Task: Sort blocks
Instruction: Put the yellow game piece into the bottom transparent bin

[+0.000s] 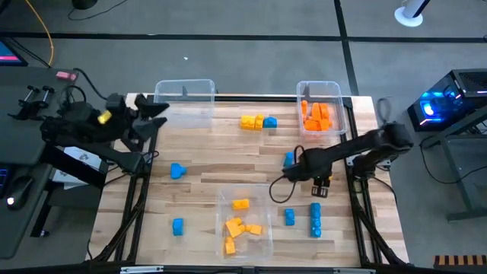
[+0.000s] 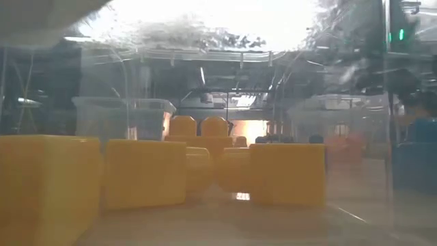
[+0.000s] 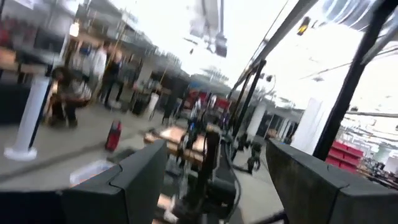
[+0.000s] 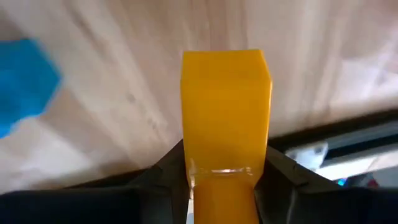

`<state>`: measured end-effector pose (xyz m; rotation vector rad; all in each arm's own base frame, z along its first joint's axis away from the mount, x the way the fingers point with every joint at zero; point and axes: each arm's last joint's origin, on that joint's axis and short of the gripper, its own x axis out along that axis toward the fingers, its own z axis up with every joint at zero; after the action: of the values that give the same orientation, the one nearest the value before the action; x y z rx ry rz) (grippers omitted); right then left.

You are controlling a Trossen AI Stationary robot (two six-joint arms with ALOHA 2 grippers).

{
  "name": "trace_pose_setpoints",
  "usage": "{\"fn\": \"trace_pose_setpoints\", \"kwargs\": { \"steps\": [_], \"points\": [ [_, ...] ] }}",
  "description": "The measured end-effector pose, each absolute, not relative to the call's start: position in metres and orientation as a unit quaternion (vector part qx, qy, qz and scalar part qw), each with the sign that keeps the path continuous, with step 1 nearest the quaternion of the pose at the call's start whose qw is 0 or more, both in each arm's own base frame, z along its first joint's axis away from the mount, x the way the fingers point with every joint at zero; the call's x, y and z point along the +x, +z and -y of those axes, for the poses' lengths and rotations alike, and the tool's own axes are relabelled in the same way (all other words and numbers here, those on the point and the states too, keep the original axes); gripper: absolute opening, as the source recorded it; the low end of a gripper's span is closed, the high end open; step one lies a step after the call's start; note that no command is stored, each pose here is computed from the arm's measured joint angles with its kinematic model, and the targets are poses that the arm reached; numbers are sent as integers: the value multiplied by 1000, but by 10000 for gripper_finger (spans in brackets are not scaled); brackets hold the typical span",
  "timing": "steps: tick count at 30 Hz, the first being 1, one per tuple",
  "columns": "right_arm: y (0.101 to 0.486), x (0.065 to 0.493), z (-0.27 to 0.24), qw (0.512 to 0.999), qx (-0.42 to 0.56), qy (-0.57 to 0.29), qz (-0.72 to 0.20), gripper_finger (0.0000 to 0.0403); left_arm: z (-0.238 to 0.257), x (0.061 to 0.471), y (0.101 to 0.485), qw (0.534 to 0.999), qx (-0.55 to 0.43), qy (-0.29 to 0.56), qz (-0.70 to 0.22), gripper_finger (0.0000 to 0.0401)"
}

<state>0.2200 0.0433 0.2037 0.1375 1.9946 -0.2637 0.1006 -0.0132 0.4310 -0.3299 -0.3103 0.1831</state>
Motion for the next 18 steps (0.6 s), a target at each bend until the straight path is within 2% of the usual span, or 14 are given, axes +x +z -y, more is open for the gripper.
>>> {"fn": "trace_pose_setpoints", "kwargs": {
  "steps": [2,5,11,14,18],
  "points": [
    [231,217,-46,567,80,-118,-811,128,12,96,436,971,-144,93,165,261],
    [270,218,-53,646,157,-92,-741,128,11,92,442,972,-123,98,173,261],
    [336,251,-69,815,290,5,-501,128,11,93,441,977,-95,104,163,261],
    [347,277,-78,856,309,50,-412,128,11,94,438,979,-90,105,150,261],
    [327,305,-91,856,307,59,-411,128,12,96,436,981,-86,105,140,261]
  ]
}}
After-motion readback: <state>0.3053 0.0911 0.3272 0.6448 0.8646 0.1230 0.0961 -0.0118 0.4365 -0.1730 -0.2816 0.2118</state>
